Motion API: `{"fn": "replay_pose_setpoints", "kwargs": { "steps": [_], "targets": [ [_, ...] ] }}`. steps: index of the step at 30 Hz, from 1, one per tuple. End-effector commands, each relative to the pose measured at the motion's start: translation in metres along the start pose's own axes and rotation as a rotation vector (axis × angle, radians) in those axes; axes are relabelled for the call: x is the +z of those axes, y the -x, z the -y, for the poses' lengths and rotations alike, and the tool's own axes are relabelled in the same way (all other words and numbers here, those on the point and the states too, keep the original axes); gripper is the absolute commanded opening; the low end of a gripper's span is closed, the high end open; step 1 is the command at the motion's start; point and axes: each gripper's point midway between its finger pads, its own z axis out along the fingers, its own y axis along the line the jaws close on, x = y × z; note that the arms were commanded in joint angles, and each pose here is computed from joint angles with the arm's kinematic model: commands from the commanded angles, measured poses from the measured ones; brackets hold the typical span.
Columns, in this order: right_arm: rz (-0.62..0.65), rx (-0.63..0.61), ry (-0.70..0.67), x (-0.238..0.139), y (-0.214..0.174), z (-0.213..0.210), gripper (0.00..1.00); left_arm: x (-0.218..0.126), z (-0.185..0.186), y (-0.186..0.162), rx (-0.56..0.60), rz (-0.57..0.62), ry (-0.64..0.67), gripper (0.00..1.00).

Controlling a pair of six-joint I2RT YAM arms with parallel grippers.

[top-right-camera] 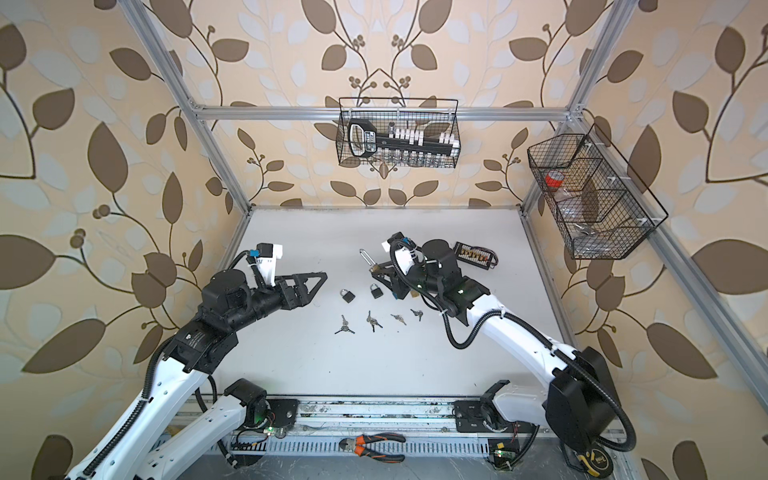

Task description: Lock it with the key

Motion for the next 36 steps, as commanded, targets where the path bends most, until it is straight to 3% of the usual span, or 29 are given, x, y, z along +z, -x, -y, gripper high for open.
{"fn": "replay_pose_setpoints", "kwargs": {
  "steps": [1,6,13,23,32,36],
  "targets": [
    [-0.004,-0.006,0.143,-0.008,-0.002,-0.038,0.00,0.001,0.047,0.025,0.064,0.030,-0.205,0.99],
    [-0.008,-0.028,0.307,-0.020,-0.002,-0.078,0.00,0.011,0.067,0.027,0.069,-0.014,-0.317,0.96],
    [0.049,-0.047,0.379,-0.031,0.014,-0.094,0.00,0.023,0.083,0.001,0.076,-0.124,-0.428,0.79],
    [0.062,-0.012,0.360,-0.025,0.018,-0.089,0.00,0.025,0.087,-0.008,0.087,-0.147,-0.436,0.36],
    [0.090,-0.012,0.312,-0.029,0.023,-0.084,0.00,0.026,0.081,-0.008,0.079,-0.136,-0.398,0.12],
    [0.086,-0.067,0.306,-0.027,0.023,-0.092,0.02,0.026,0.082,-0.004,0.075,-0.128,-0.389,0.00]
  ]
}}
